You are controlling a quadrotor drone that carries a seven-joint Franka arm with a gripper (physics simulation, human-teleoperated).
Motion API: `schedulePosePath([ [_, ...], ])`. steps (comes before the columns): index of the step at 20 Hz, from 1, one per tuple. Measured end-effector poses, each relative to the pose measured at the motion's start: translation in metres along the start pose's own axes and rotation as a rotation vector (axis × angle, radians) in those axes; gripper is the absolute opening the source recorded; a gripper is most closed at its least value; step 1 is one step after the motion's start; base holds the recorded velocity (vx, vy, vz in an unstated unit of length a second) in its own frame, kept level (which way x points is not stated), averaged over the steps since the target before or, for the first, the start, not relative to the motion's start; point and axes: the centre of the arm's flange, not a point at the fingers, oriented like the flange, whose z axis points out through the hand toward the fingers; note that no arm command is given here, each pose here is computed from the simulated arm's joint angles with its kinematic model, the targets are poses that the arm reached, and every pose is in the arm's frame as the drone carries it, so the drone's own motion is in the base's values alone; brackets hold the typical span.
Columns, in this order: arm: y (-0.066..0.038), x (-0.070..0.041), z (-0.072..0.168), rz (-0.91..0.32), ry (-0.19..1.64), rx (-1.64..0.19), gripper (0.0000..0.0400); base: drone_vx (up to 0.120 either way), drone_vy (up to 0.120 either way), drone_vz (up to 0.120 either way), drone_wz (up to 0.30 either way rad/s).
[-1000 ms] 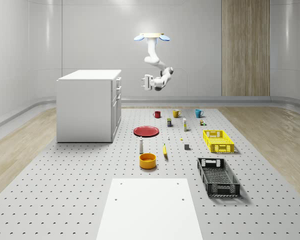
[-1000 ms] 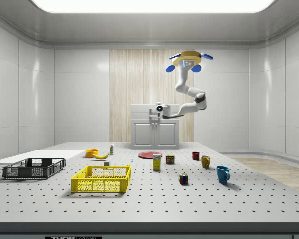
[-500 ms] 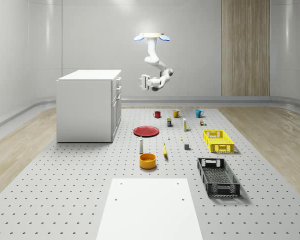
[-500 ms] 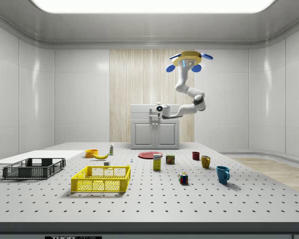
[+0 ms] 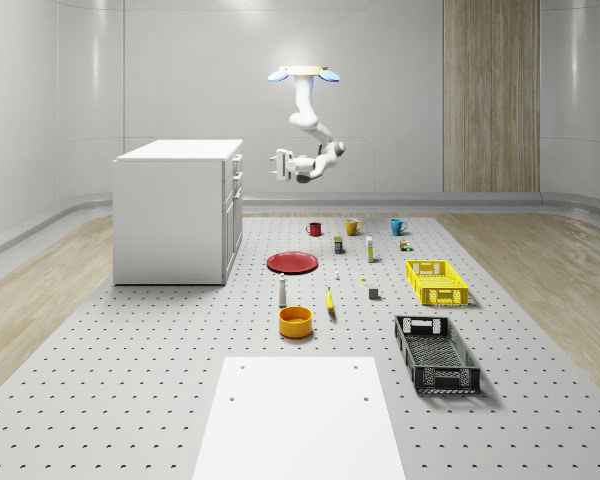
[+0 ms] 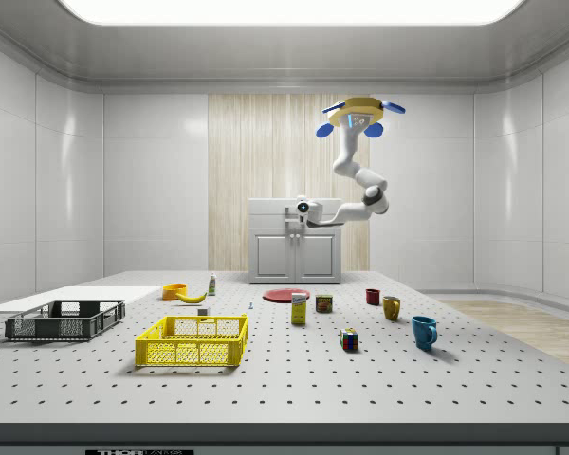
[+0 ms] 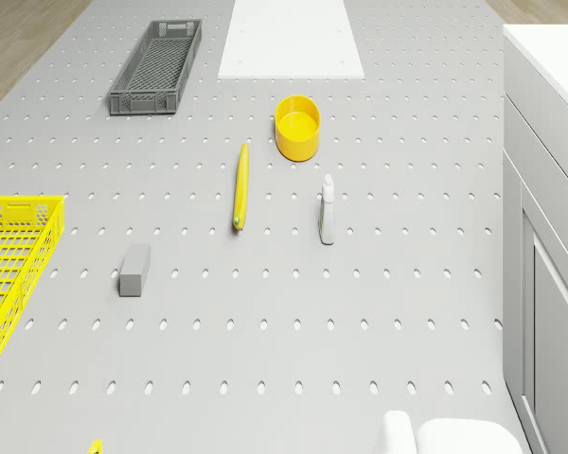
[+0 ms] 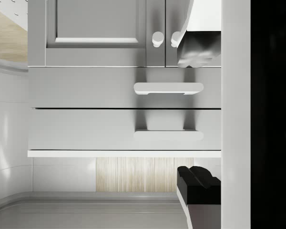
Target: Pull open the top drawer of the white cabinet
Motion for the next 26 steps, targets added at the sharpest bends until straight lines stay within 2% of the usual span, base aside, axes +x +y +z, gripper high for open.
schedulePosePath([
  [12, 0.0, 0.0, 0.054, 0.0, 0.0, 0.0, 0.0305, 0.0, 0.0, 0.0, 0.0],
  [15, 0.001, 0.002, 0.06, 0.0, -0.001, 0.0, 0.0305, 0.0, 0.0, 0.0, 0.0],
  [21, 0.014, 0.014, 0.065, 0.0, -0.001, 0.0, 0.0305, 0.0, 0.0, 0.0, 0.0],
  [26, 0.019, 0.019, 0.066, 0.0, -0.001, 0.0, 0.0305, 0.0, 0.0, 0.0, 0.0],
])
